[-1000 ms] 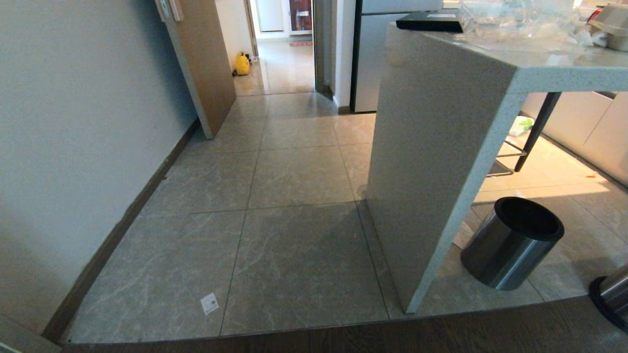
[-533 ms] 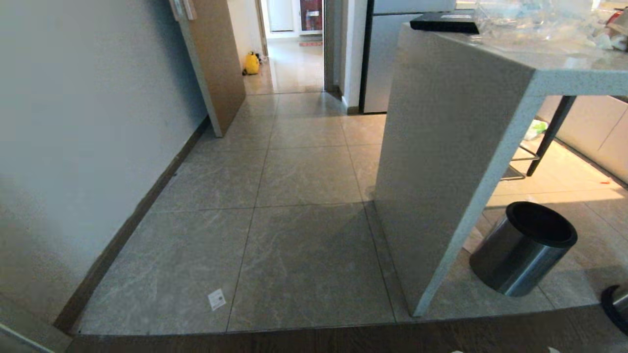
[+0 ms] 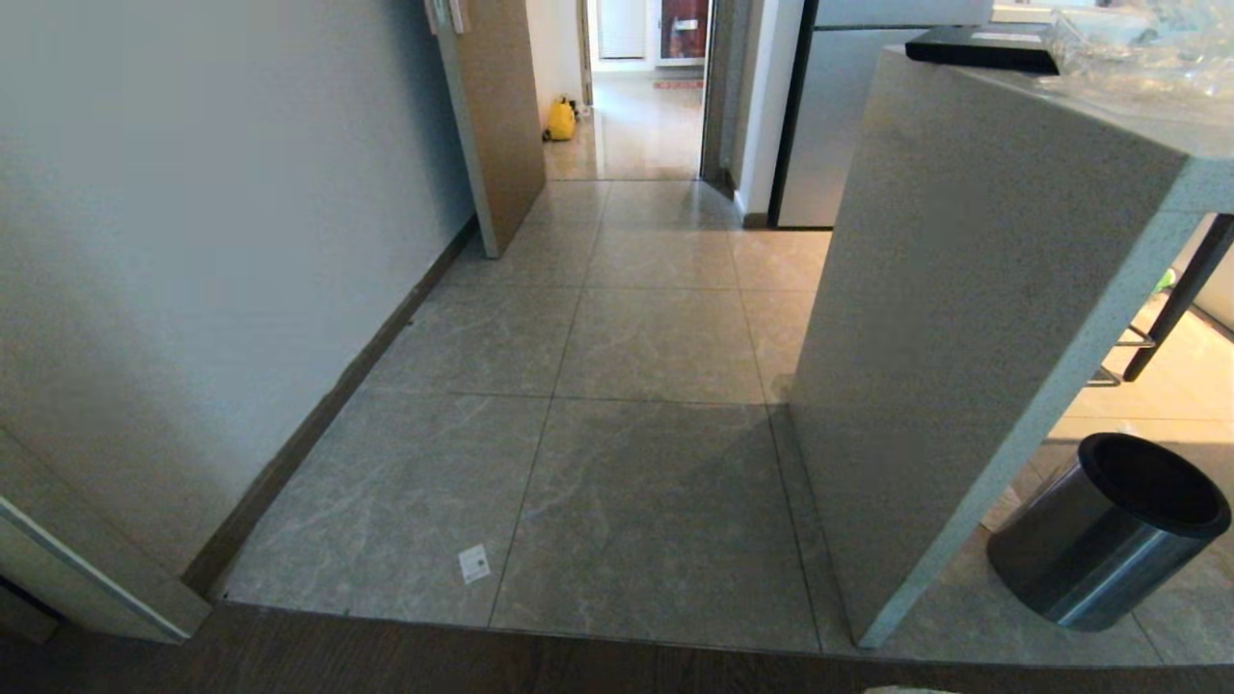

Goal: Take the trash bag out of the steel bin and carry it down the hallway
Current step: Put the trash bag at the door

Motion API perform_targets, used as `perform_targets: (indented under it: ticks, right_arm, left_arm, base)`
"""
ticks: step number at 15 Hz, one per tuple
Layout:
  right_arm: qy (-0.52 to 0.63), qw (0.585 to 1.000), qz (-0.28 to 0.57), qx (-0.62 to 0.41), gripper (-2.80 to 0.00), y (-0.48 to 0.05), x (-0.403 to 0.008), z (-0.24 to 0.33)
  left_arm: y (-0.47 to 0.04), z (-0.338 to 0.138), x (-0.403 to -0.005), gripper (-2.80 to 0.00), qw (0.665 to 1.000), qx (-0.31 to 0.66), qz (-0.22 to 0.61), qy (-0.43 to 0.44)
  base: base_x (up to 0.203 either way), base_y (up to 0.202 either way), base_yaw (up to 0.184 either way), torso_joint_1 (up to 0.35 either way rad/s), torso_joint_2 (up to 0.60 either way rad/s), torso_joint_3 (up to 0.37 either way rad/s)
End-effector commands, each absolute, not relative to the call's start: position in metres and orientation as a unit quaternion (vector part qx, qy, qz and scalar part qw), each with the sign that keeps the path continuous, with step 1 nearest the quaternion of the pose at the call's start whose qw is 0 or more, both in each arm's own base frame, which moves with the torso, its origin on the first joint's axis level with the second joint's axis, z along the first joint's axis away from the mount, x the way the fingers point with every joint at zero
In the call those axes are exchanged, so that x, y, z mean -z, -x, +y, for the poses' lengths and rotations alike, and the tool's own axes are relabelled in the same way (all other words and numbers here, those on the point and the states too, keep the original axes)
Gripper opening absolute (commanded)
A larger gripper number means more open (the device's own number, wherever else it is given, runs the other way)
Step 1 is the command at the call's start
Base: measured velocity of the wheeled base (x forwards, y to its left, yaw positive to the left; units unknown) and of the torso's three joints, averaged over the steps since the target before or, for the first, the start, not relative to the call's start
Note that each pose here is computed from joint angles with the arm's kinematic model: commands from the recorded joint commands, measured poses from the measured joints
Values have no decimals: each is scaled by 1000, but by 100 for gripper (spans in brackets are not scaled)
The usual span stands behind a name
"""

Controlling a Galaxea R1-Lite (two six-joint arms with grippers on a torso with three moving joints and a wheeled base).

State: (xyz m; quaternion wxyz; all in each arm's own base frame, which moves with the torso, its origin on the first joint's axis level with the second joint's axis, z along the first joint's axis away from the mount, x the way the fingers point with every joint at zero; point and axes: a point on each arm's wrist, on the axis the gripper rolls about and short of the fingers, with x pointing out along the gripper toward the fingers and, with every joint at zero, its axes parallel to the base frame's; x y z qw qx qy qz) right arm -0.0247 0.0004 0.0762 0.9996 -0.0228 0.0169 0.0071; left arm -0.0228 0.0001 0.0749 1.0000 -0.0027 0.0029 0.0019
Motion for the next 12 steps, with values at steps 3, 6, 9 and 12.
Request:
perform_targets:
  ticks: [3, 6, 9, 12]
  right_arm:
    - [22, 1000, 17, -7, -280, 25, -76, 0]
    - [22, 1000, 17, -8, -280, 25, -76, 0]
    - [22, 1000, 18, -7, -280, 25, -76, 0]
    - [22, 1000, 17, -7, -280, 25, -76, 0]
  left_arm:
    - [23, 0, -75, -280, 1000, -2, 3, 2]
    - [23, 0, -75, -280, 1000, -2, 3, 0]
    - [23, 0, -75, -280, 1000, -2, 3, 0]
    - [23, 0, -75, -280, 1000, -2, 2, 0]
  base:
    - [0, 0, 0, 0, 0, 0]
    - [0, 0, 0, 0, 0, 0]
    - [0, 0, 0, 0, 0, 0]
    - [0, 0, 0, 0, 0, 0]
